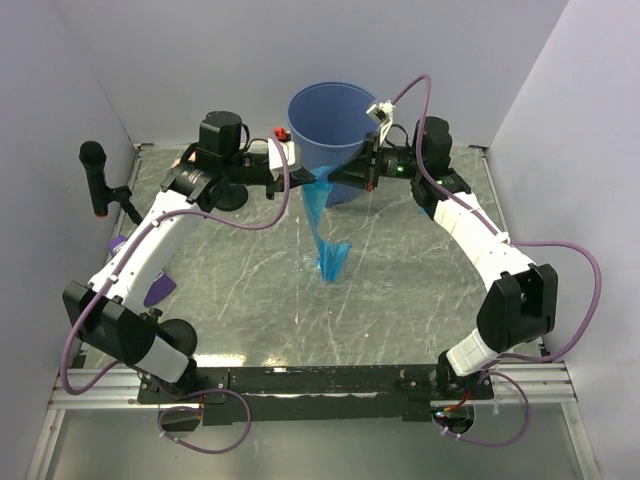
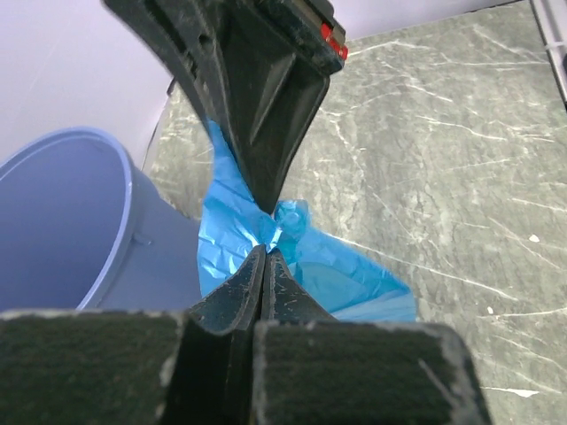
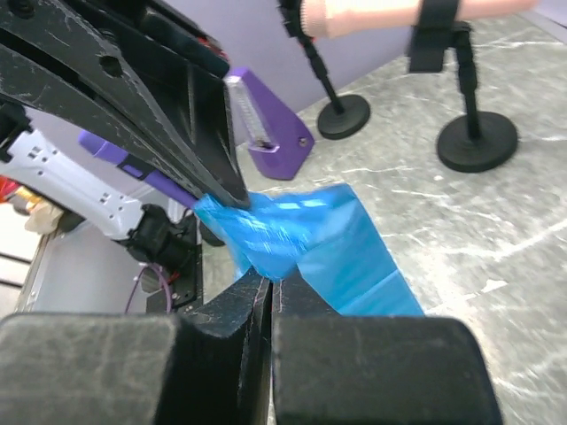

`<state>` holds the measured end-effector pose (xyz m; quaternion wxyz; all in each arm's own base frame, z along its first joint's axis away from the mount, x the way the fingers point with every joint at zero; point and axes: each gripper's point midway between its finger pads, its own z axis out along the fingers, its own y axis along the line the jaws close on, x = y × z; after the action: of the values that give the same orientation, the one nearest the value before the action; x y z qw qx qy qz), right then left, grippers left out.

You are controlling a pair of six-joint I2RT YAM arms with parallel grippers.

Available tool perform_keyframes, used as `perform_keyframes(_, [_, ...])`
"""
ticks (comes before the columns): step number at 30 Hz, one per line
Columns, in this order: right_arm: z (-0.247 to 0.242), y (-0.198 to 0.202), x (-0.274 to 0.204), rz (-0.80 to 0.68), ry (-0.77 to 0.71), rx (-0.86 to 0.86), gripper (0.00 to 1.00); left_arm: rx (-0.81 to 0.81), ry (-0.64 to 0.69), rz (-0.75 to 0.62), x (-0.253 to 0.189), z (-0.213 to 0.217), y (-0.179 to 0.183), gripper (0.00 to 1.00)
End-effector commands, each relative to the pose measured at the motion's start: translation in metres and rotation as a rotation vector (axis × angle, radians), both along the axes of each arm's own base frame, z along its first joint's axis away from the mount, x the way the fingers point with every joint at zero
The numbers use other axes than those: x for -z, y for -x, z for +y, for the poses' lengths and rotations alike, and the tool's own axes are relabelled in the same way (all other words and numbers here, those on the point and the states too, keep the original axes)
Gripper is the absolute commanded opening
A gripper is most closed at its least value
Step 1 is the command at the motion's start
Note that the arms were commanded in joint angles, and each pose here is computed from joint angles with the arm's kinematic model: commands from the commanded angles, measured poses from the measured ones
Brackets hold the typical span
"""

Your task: Put the trash bags into the trash bin

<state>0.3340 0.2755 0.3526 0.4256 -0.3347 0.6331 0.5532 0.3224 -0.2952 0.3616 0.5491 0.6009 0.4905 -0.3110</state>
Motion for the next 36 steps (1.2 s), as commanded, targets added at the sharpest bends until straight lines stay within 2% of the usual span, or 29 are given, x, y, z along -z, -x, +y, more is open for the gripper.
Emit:
perform_keyframes(1, [-0.009,0.000,-0.013,-0.053,-0.012,0.031,0.00,-0.025,0.021,-0.005,-0.007,0.004,0.001,0.01])
perform_keyframes(6, [-0.006,0.011,-0.017,-0.078,-0.016,-0.021,0.00,-0.039,0.032,0.003,-0.005,-0.001,-0.003,0.01])
perform_keyframes(7, [-0.006,0.014,-0.017,-0.070,-0.019,-0.031,0.06,-0.035,0.034,0.004,-0.005,-0.002,-0.003,0.01])
perform_keyframes(8, [-0.005,0.017,-0.016,-0.061,-0.024,-0.046,0.18,-0.037,0.037,0.005,-0.005,-0.003,-0.004,0.01])
perform_keyframes(10, [-0.003,0.023,-0.015,-0.055,-0.028,-0.078,0.33,-0.042,0.045,-0.001,-0.007,-0.004,-0.004,0.01])
perform_keyframes(11, [-0.001,0.025,-0.015,-0.062,-0.024,-0.081,0.38,-0.037,0.045,0.001,-0.007,-0.005,-0.003,0.01])
perform_keyframes(13, [0.003,0.029,-0.011,-0.083,-0.005,-0.085,0.40,-0.032,0.049,0.002,-0.009,-0.006,-0.002,0.01])
perform_keyframes(20, [0.007,0.024,-0.007,-0.110,0.019,-0.061,0.35,-0.020,0.043,0.001,-0.009,-0.006,0.002,0.01])
perform_keyframes(22, [0.007,0.024,-0.010,-0.130,0.018,-0.069,0.28,-0.014,0.040,0.001,-0.010,-0.006,0.003,0.01])
perform_keyframes(24, [0.008,0.023,-0.012,-0.134,0.016,-0.067,0.12,-0.013,0.037,0.002,-0.009,-0.006,0.003,0.01])
perform_keyframes(26, [0.007,0.020,-0.014,-0.139,0.015,-0.052,0.08,-0.013,0.034,0.001,-0.009,-0.006,0.003,0.01])
perform_keyframes(27, [0.005,0.017,-0.014,-0.131,0.014,-0.036,0.08,-0.012,0.034,-0.002,-0.009,-0.005,0.004,0.01])
perform_keyframes(32, [-0.001,0.011,-0.017,-0.113,0.001,-0.010,0.21,-0.008,0.019,-0.010,-0.007,-0.004,0.005,0.01])
perform_keyframes(36, [-0.002,0.007,-0.020,-0.128,0.000,0.028,0.22,0.004,0.016,-0.008,-0.007,-0.005,0.006,0.01])
